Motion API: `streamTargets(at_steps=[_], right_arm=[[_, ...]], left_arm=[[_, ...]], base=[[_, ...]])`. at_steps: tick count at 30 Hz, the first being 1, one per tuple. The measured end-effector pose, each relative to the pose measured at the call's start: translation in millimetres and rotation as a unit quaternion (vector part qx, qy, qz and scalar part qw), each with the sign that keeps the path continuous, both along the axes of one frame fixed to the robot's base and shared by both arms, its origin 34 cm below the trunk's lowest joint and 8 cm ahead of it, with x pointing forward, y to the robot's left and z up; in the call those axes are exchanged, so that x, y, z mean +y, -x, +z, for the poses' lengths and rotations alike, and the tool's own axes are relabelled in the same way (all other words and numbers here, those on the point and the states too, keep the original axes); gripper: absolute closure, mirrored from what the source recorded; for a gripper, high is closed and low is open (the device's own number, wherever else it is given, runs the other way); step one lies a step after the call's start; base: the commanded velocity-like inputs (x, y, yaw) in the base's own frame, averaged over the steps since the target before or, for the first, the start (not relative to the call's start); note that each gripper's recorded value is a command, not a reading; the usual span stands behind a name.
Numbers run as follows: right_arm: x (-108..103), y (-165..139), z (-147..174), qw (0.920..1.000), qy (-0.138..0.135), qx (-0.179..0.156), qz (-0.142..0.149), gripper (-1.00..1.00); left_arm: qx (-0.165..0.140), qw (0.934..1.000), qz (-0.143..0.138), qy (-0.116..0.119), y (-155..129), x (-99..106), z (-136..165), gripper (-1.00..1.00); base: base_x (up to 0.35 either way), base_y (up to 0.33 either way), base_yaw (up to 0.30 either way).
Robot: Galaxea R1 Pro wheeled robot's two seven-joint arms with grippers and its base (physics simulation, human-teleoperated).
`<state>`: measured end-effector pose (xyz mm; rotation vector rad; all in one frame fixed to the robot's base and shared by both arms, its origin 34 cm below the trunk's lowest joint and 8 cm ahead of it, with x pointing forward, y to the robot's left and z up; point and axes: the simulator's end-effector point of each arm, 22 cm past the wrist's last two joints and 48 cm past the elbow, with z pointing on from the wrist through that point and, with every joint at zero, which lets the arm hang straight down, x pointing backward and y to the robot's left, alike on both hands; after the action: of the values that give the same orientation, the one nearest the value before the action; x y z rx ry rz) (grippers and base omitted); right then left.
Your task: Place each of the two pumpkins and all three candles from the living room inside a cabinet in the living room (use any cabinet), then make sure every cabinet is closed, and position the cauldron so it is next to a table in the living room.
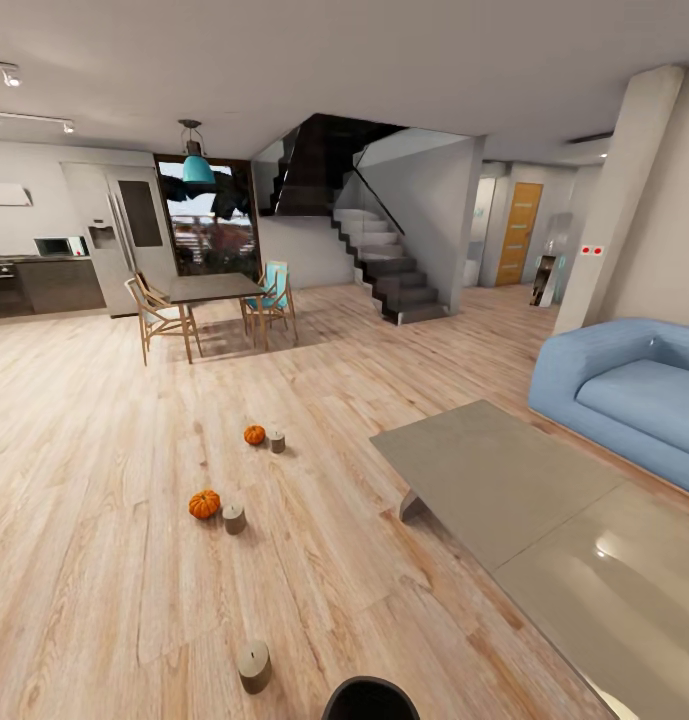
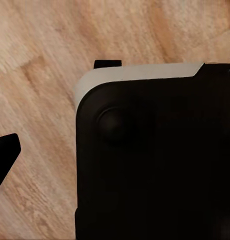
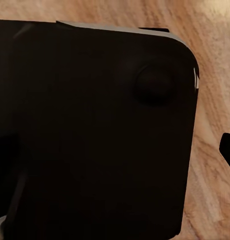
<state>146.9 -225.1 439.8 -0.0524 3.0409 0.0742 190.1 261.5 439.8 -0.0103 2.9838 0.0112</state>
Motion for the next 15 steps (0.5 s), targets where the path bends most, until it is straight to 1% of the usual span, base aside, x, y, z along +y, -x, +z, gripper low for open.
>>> streamTargets(at_steps=[3,4,5,6,8,12,14,15], right_arm=[[-1.3,-3.3,-0.1,1.0000,0.002,-0.002,0.000,-1.00],[-1.6,-21.5,0.2,0.9998,0.002,-0.021,0.000,-1.00],[-2.2,-42.6,1.5,0.9991,0.004,-0.042,-0.002,-1.00],[-3.7,-61.1,3.4,0.9981,0.006,-0.061,-0.005,-1.00],[-9.0,-87.4,6.8,0.9965,0.018,-0.080,-0.011,-1.00],[-25.3,-139.5,18.5,0.9933,0.058,-0.098,-0.021,-1.00],[-24.6,-154.6,23.6,0.9925,0.062,-0.103,-0.024,-1.00],[-20.7,-168.2,28.8,0.9923,0.062,-0.104,-0.025,-1.00]], left_arm=[[-0.005,1.0000,0.008,0.001,-12.0,-0.5,0.4,-1.00],[0.028,0.9994,0.018,0.005,-20.8,-1.5,0.4,-1.00],[-0.018,0.9996,0.021,0.009,-84.1,-2.8,12.6,-1.00],[-0.032,0.9991,0.023,0.012,-112.3,-4.4,21.4,-1.00],[-0.036,0.9989,0.025,0.017,-132.1,-8.7,30.0,-1.00],[-0.062,0.9974,0.030,0.023,-177.1,-13.0,45.2,-1.00],[-0.066,0.9970,0.032,0.025,-187.8,-13.7,48.2,-1.00],[-0.068,0.9968,0.033,0.026,-195.3,-14.3,50.6,-1.00]], base=[[0.000,0.000,0.000],[0.000,0.000,0.000],[0.000,0.000,0.000],[0.000,0.000,0.000],[0.000,0.000,0.000],[0.000,0.000,0.000],[0.000,0.000,0.000],[0.000,0.000,0.000]])
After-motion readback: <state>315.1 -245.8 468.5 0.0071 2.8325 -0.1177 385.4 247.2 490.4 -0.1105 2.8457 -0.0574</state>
